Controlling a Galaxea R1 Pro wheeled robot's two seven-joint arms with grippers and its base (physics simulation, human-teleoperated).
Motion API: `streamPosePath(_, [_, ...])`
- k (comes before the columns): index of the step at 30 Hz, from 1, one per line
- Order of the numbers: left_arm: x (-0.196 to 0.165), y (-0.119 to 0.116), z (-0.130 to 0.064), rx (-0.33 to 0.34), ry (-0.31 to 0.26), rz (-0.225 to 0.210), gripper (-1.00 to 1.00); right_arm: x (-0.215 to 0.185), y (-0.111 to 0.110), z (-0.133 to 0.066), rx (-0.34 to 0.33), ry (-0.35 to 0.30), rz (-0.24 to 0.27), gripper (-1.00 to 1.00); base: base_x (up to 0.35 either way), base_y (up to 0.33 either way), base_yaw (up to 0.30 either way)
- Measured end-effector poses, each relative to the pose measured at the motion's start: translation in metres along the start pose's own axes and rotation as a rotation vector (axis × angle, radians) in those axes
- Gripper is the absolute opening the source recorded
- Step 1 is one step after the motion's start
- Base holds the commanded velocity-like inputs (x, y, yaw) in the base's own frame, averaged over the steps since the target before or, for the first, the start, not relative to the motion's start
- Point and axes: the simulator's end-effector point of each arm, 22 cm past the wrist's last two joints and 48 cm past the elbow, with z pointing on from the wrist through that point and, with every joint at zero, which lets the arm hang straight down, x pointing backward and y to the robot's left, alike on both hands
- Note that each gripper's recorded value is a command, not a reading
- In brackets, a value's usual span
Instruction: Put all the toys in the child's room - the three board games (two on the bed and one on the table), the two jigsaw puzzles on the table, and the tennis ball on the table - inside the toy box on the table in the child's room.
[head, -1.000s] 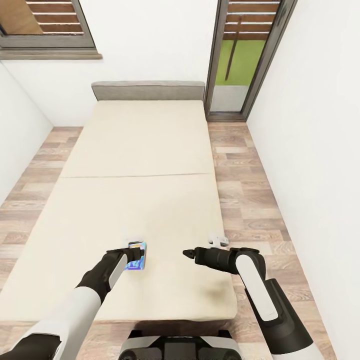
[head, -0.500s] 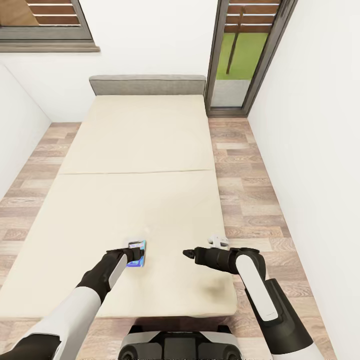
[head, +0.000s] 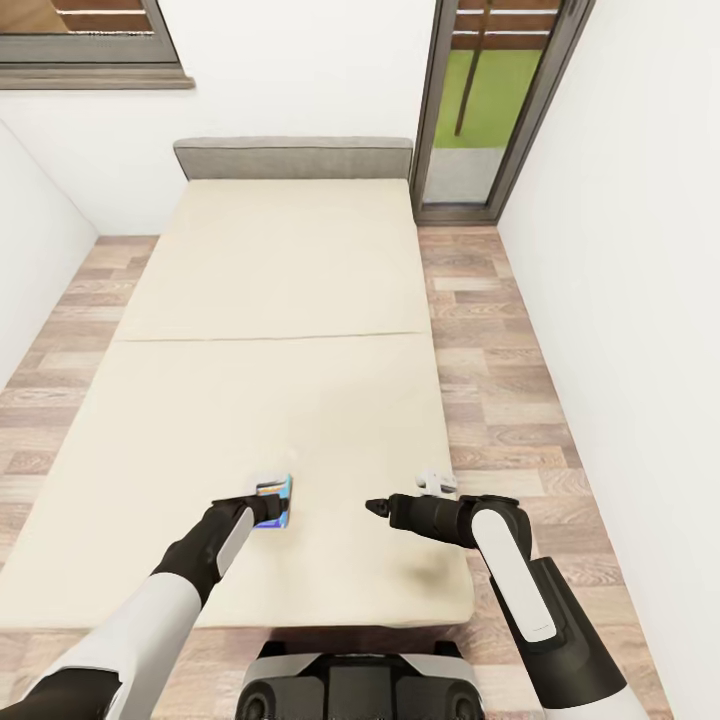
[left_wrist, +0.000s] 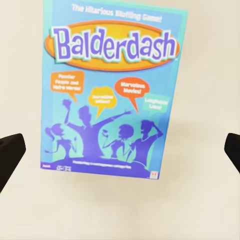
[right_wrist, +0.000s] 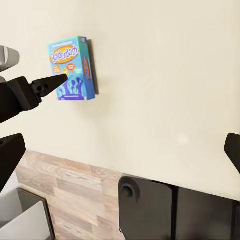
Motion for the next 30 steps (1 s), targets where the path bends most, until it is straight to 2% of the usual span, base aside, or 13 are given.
streamPosePath(7, [-0.002, 0.003, 0.002, 0.001, 0.031, -0.008, 1.0, 0.003, -0.004, 0.004, 0.004, 0.009, 0.006, 1.0, 0.0, 0.0, 0.0])
streamPosePath(12, [-0.055, -0.001, -0.006, 0.007, 0.045, 0.002, 1.0, 0.005, -0.006, 0.007, 0.006, 0.016, 0.011, 1.0, 0.0, 0.0, 0.0])
streamPosePath(15, [-0.098, -0.003, -0.014, 0.008, 0.017, 0.004, 1.0, 0.007, -0.008, 0.008, 0.007, 0.021, 0.013, 1.0, 0.0, 0.0, 0.0])
streamPosePath(18, [-0.125, -0.005, -0.019, 0.008, -0.005, 0.004, 1.0, 0.008, -0.01, 0.01, 0.008, 0.025, 0.016, 1.0, 0.0, 0.0, 0.0])
streamPosePath(30, [-0.139, -0.002, -0.01, -0.005, 0.013, 0.004, 1.0, 0.013, -0.014, 0.016, 0.009, 0.037, 0.024, 1.0, 0.0, 0.0, 0.0])
